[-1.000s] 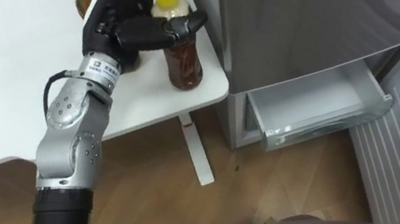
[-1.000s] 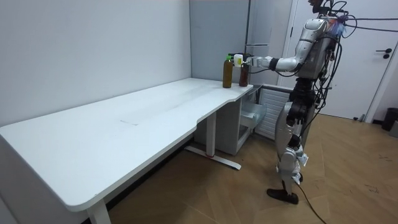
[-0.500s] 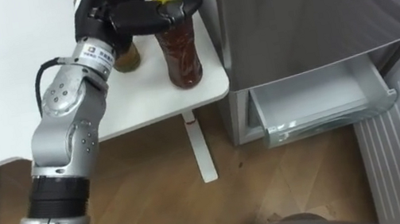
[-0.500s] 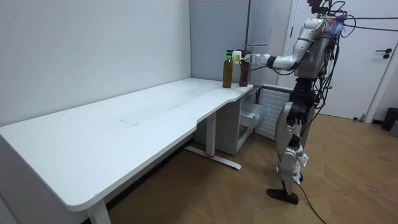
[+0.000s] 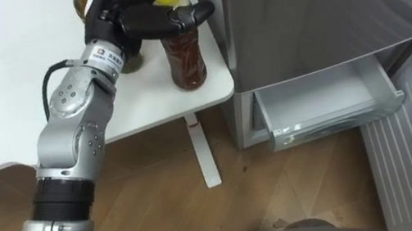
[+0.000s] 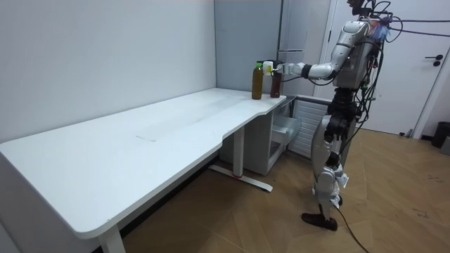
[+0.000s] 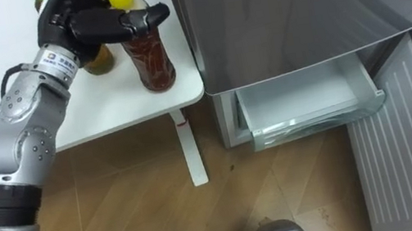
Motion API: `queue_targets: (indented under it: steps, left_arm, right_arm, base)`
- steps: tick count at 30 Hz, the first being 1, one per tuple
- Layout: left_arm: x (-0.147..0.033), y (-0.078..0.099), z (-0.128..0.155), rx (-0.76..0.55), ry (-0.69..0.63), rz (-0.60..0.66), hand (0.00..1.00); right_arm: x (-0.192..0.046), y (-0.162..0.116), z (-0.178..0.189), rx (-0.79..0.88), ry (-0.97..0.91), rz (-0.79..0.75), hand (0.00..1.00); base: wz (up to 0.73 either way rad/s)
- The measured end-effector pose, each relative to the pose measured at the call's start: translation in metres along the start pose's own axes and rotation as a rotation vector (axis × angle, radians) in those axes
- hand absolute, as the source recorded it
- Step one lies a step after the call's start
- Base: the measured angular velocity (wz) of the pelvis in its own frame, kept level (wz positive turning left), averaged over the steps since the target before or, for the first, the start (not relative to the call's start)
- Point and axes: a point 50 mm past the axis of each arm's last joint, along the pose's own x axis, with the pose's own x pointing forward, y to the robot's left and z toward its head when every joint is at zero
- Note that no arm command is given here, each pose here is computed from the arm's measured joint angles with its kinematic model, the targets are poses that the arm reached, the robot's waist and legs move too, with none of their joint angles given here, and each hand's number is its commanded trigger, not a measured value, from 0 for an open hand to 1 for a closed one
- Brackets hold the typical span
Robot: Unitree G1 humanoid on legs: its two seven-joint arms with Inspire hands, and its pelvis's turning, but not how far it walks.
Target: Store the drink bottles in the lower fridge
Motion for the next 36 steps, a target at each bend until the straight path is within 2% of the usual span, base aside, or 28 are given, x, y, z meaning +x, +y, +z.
queue_targets:
  steps: [12,18,30,31,32,33,36]
  left_arm:
    - [0.0,0.0,-0.006,0.01,0.028,-0.015,0.0]
    - [0.0,0.002,-0.01,0.065,0.058,-0.016,0.0]
    - [-0.001,0.002,-0.013,0.063,0.072,-0.017,0.0]
    - [-0.001,0.002,-0.013,0.063,0.073,-0.017,0.16]
    - [-0.001,0.002,-0.013,0.062,0.078,-0.017,0.65]
    - [-0.001,0.003,-0.014,0.061,0.082,-0.017,1.0]
    - [-0.001,0.005,-0.019,0.055,0.104,-0.011,1.0]
  right_arm:
    - [0.0,0.0,0.001,0.001,-0.003,0.0,0.0]
    - [0.0,0.0,0.001,0.001,-0.003,0.001,0.0]
    - [0.0,0.001,0.0,0.013,-0.004,0.004,0.0]
    - [0.0,0.001,0.0,0.013,-0.004,0.004,0.0]
    - [0.0,0.001,0.0,0.013,-0.004,0.005,0.0]
    - [0.0,0.001,0.0,0.013,-0.003,0.005,0.0]
    - [0.0,0.001,-0.001,0.013,-0.001,0.006,0.0]
  base:
    - [0.0]
    - [0.0]
    - [0.0]
    - [0.0]
    - [0.0]
    - [0.0]
    - [0.0]
